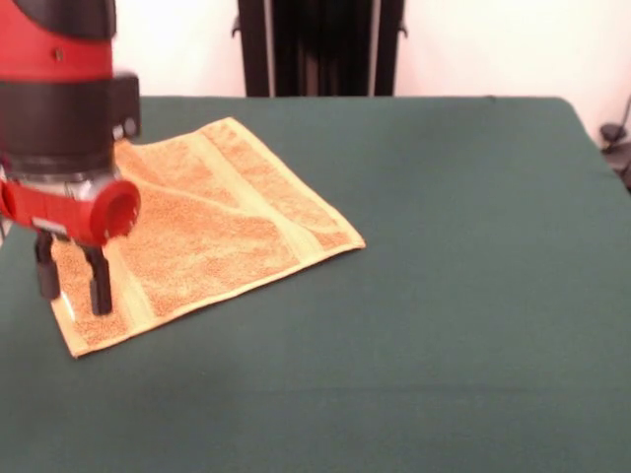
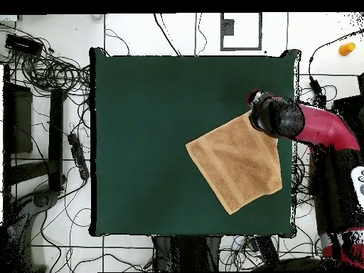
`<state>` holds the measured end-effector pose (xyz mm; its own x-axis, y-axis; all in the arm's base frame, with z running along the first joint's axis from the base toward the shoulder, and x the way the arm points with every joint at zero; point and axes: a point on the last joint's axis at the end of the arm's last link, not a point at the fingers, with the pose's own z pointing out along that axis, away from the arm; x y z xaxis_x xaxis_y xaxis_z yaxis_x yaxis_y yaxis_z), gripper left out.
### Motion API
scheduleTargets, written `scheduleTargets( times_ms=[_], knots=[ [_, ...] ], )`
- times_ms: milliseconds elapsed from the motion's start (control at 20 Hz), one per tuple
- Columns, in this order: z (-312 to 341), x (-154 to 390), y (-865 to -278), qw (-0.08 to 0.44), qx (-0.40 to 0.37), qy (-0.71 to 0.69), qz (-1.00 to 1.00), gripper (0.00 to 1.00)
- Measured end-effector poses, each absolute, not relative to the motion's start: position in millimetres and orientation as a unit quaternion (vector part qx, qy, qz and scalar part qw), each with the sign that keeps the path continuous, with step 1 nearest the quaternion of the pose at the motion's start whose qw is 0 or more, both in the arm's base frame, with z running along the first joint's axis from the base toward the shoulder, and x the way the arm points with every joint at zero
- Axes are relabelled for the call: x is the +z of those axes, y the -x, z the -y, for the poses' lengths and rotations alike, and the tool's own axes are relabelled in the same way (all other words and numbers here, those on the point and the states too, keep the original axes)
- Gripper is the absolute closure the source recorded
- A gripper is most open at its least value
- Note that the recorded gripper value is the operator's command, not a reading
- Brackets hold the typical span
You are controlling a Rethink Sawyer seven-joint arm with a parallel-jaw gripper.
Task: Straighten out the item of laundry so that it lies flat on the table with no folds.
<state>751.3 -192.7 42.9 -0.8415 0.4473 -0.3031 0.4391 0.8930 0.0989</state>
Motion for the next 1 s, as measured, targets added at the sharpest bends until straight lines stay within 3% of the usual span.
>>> scheduleTargets(
  times_ms=[450, 1000],
  knots=[
    [208.5, 85.1, -742.7, 0.174, -0.001, -0.23, -0.957, 0.0],
    [214.8, 48.0, -722.7, 0.148, 0.007, -0.238, -0.96, 0.0]
  ],
)
